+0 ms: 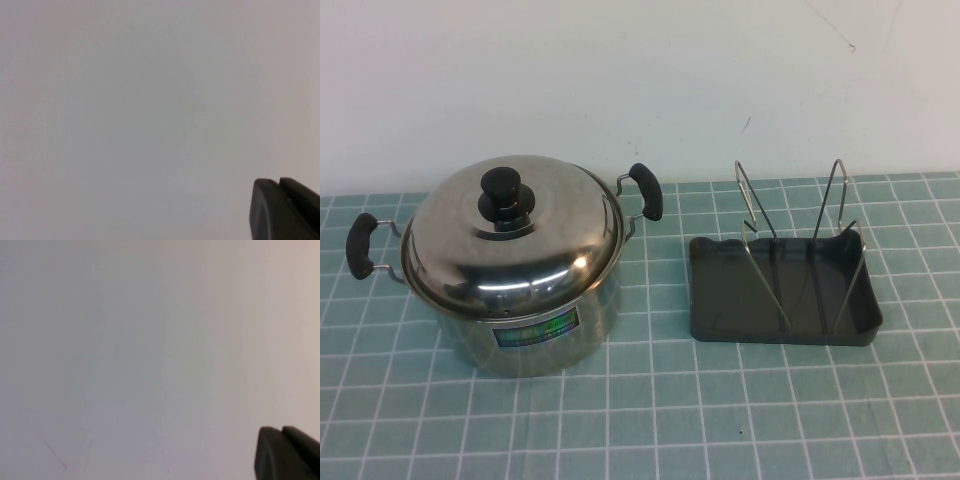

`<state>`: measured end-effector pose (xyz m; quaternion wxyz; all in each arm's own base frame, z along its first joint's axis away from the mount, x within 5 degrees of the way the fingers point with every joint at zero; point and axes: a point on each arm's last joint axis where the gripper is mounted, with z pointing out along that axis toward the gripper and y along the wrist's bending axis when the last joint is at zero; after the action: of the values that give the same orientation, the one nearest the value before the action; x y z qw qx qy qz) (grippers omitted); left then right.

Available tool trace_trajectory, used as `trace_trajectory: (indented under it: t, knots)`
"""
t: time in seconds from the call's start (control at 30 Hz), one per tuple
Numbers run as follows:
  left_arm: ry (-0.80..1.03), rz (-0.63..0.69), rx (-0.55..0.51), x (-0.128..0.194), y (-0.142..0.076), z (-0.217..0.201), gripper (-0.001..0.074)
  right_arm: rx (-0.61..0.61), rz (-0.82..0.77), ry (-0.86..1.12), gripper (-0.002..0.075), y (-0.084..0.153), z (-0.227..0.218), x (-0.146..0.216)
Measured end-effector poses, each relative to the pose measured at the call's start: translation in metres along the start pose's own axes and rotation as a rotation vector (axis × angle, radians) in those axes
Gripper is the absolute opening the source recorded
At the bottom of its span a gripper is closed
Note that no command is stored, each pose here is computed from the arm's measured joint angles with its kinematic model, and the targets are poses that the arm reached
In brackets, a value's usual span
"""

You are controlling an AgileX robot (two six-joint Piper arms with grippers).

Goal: Put pot lid on rack

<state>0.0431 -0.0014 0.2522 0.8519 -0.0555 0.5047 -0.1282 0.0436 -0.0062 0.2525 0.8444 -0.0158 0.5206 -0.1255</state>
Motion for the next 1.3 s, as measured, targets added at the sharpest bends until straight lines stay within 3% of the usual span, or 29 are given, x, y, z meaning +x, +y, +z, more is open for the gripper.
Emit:
trace_trajectory:
  t: [0.33, 0.77, 0.9, 1.13, 1.3]
  knots:
    - [0.23, 0.033, -0.048, -0.048, -0.014, 0.045, -0.0003, -0.091, -0.08, 0.249, -0.0001, -0.006, 0.03, -0.049]
    - [0.475, 0.062, -0.086, 0.008, -0.001, 0.142, 0.0011, -0.181, -0.064, 0.582, -0.0001, 0.002, 0.045, -0.018]
    - [0.486, 0.124, 0.015, 0.027, -0.004, 0.169, 0.01, -0.194, -0.075, 0.609, -0.0001, 0.003, 0.043, -0.016]
    - [0.529, 0.062, 0.258, 0.066, -0.017, 0.2, 0.0444, -0.249, -0.087, 0.765, -0.0001, 0.006, 0.033, -0.005]
    - [0.615, 0.053, 0.349, 0.096, -0.019, 0.216, 0.0514, -0.28, -0.075, 0.854, -0.0001, 0.008, 0.027, 0.0]
